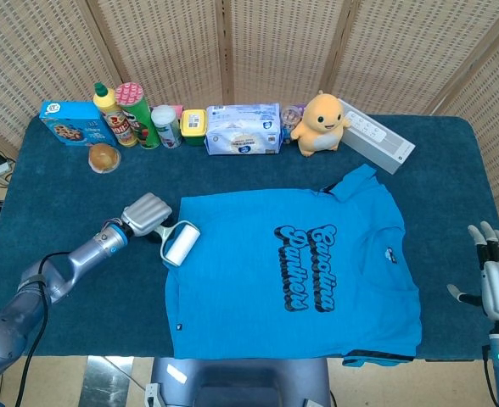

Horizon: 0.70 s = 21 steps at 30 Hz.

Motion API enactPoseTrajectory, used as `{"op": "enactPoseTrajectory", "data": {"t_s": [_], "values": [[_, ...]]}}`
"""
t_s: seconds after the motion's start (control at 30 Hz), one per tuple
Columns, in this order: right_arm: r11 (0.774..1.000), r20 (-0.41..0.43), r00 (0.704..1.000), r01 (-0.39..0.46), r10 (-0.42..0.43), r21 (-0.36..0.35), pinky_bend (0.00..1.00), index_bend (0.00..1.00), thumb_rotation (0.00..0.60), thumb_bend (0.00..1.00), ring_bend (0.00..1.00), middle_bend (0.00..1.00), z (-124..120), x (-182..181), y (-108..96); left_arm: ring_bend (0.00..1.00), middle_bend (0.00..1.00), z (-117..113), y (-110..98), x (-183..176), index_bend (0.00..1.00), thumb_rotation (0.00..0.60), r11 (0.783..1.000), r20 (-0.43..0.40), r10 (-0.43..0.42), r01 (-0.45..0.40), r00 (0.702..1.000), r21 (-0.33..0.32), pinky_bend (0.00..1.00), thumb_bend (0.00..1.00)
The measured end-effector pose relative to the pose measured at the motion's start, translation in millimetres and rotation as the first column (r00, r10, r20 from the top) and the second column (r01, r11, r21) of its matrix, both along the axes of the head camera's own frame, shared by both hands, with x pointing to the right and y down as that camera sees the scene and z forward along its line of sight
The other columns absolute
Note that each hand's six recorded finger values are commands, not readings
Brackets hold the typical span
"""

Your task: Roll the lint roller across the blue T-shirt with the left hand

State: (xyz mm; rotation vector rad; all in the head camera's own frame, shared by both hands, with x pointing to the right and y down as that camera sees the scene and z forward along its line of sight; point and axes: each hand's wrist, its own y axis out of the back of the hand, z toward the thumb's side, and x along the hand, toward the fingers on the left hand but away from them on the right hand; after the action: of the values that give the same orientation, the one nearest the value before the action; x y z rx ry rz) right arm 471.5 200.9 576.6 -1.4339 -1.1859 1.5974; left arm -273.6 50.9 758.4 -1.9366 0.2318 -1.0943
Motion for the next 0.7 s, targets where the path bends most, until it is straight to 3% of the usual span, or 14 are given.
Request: {"op": "enactPoseTrajectory", "data": {"t_s": [0.17,0.37,0.7], "values": [[1.000,0.001,1.000,-0.001,0.001,0.004,0.00,0.02,0.600,0.00,0.00,0.00,-1.2,0.5,-0.2,0.76,0.81,-2.6,0.1,5.1,0.96,0.600,1.000,-0.010,-0.006,0.006,1.000,-0.013,0.88,0.42],[1.000,0.003,1.000,-0.002,0.002,0.006,0.00,0.02,0.600,0.00,0.00,0.00,-2.3,1.0,-0.4,0.81,0.84,-5.7,-0.9,7.9,1.00,0.600,1.000,-0.006,-0.014,0.014,1.000,-0.025,0.93,0.66],[1.000,0.007,1.000,-0.003,0.003,0.005,0.00,0.02,0.600,0.00,0.00,0.00,-2.2,0.7,-0.2,0.91,0.92,-15.2,-7.6,10.0,1.00,0.600,0.999,-0.020,-0.044,0.043,0.999,-0.025,1.00,0.87]]}}
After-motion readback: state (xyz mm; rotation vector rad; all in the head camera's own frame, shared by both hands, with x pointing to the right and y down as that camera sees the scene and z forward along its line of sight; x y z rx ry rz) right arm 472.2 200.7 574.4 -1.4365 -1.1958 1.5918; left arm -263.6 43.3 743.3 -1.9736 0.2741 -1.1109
